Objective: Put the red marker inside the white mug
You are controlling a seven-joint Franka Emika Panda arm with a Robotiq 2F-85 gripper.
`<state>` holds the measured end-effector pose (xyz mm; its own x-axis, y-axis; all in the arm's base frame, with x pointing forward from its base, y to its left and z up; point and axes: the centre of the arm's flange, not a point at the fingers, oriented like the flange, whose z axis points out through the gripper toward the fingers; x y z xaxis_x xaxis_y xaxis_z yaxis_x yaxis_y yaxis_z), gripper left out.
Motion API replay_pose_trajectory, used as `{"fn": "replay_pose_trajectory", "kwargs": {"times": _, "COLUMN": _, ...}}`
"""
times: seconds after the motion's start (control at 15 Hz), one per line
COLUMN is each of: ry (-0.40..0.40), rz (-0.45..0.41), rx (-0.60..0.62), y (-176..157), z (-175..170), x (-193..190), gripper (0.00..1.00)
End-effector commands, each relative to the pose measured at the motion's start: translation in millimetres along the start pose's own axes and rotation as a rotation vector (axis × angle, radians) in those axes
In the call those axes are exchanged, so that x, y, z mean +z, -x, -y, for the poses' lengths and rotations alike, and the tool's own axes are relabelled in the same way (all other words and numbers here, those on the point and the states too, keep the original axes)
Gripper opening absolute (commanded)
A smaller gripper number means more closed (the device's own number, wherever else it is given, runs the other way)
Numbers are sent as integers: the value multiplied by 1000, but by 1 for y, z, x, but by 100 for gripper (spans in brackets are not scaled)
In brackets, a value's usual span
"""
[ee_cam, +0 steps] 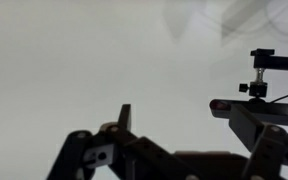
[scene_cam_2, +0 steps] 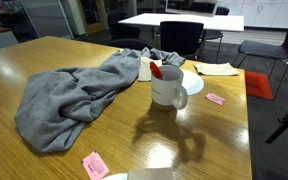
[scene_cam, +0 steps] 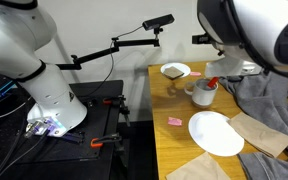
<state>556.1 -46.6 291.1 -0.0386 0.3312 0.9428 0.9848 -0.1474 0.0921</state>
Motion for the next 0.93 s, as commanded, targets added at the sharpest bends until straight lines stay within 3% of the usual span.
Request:
{"fn": "replay_pose_trajectory", "kwargs": {"times": 0.0, "ry": -2, "rz": 31, "rx": -33, "y": -59, "z": 19, "x": -2, "gripper": 100}}
{"fn": "replay_pose_trajectory", "kwargs": {"times": 0.47, "ry": -12, "rz": 52, "rx": -63, "y": -133, "z": 29, "x": -9, "gripper": 100}}
{"fn": "replay_pose_trajectory", "kwargs": {"times": 0.67, "ry": -41, "rz": 60, "rx": -65, "y": -147, "z": 33, "x": -11, "gripper": 100}}
{"fn": "replay_pose_trajectory", "kwargs": {"times": 0.73, "ry": -34, "rz": 37, "rx": -77, "y": -134, "z": 20, "x": -12, "gripper": 100}}
{"fn": "replay_pose_trajectory", "kwargs": {"times": 0.87, "ry": -40, "rz": 43, "rx": -76, "y": -140, "z": 24, "x": -12, "gripper": 100}}
